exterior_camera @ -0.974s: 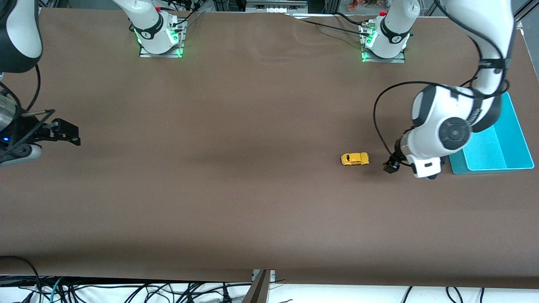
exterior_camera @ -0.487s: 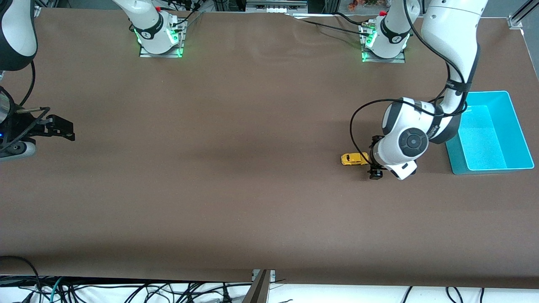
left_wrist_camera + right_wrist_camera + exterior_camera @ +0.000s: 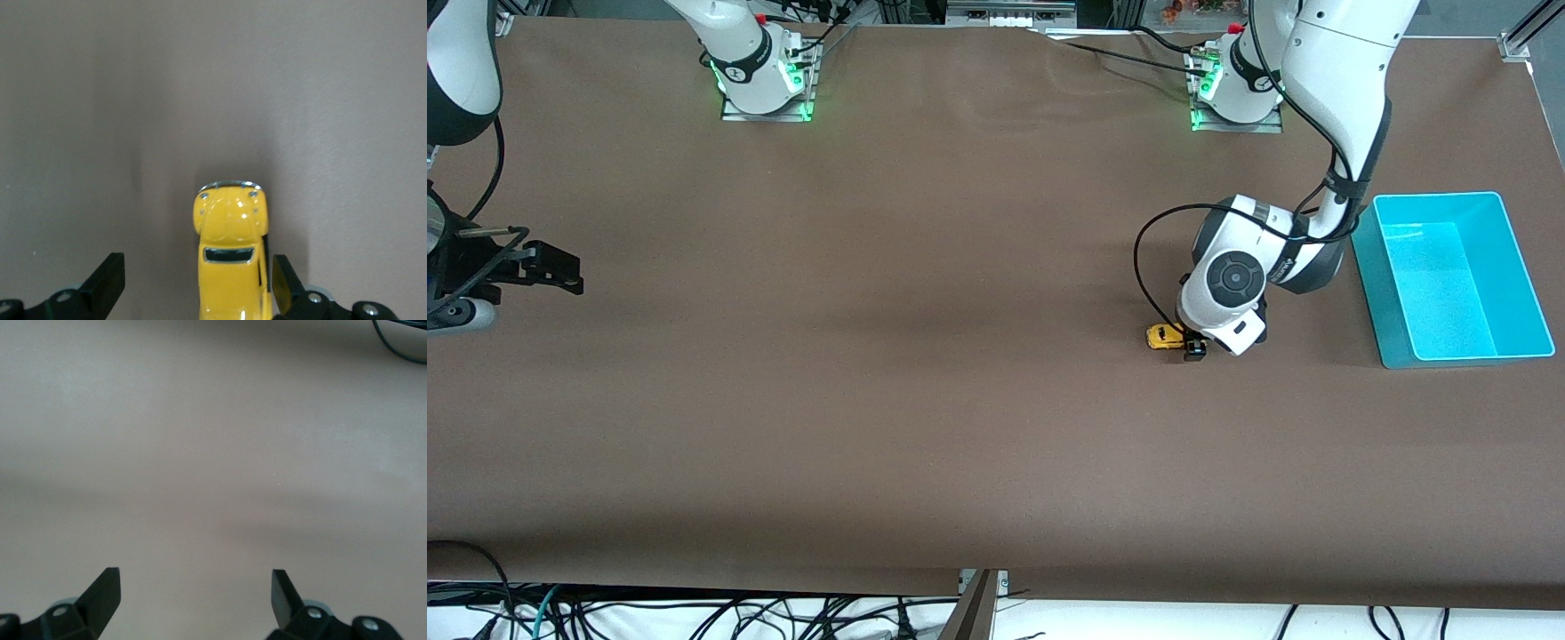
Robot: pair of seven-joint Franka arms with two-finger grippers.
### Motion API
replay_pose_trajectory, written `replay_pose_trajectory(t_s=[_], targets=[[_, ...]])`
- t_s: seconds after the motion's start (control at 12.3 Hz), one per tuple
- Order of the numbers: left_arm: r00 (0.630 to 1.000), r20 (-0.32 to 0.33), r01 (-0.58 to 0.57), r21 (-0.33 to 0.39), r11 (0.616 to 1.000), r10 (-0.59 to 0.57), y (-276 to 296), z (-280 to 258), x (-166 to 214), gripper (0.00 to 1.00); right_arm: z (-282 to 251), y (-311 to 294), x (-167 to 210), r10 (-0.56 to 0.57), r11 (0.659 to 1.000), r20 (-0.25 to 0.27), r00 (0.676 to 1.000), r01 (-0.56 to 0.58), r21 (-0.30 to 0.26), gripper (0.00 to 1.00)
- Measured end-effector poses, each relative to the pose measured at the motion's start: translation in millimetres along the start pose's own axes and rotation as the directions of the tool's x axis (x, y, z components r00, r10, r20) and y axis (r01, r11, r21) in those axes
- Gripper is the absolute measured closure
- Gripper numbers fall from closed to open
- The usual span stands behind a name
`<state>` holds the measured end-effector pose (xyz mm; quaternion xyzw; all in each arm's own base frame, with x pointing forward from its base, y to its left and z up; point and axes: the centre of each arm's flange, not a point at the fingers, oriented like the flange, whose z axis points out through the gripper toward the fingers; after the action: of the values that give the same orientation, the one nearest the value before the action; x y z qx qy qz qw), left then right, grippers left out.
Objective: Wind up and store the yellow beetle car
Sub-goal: 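Lower the left gripper and close it on the yellow car, then lift the yellow car with the left gripper and carry it into the cyan bin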
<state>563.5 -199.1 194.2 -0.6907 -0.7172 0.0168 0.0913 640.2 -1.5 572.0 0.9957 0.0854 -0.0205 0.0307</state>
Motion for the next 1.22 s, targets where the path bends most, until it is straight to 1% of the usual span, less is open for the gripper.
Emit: replay_pose_trajectory(t_s=[0.24,0.41,0.49,0.57,0.65,0.73,0.97,1.22], targets=[[1.000,0.006,0.015,-0.017,1.000,-0.015,-1,-1,-5,0.06,0,0,0,0.000,1.000,0.003,1.000,0.000,0.000,0.00],[1.000,0.008,0.021,-0.024,1.000,-0.021,0,1,-3,0.23,1,0,0,0.000,1.000,0.004,1.000,0.000,0.001,0.00],[1.000,0.009,0.024,-0.027,0.999,-0.024,1,2,-2,0.24,1,0,0,-0.001,1.000,0.004,1.000,0.001,0.001,0.00],[1.000,0.010,0.027,-0.029,0.999,-0.027,1,3,-1,0.34,1,0,0,0.000,1.000,0.004,1.000,0.000,0.001,0.00],[1.000,0.012,0.029,-0.036,0.999,-0.029,2,2,-1,0.47,3,0,1,0.000,1.000,0.007,1.000,0.000,0.001,0.00],[0.999,0.013,0.030,-0.039,0.999,-0.029,3,0,0,0.58,6,1,2,0.001,1.000,0.009,1.000,-0.001,0.001,0.00],[0.998,0.013,0.055,-0.045,0.997,-0.055,6,-1,5,0.58,8,1,3,0.001,1.000,0.012,1.000,-0.001,0.001,0.00],[0.994,0.015,0.111,-0.083,0.990,-0.110,26,-22,31,0.58,8,-4,4,-0.005,1.000,0.012,1.000,0.005,0.001,0.00]])
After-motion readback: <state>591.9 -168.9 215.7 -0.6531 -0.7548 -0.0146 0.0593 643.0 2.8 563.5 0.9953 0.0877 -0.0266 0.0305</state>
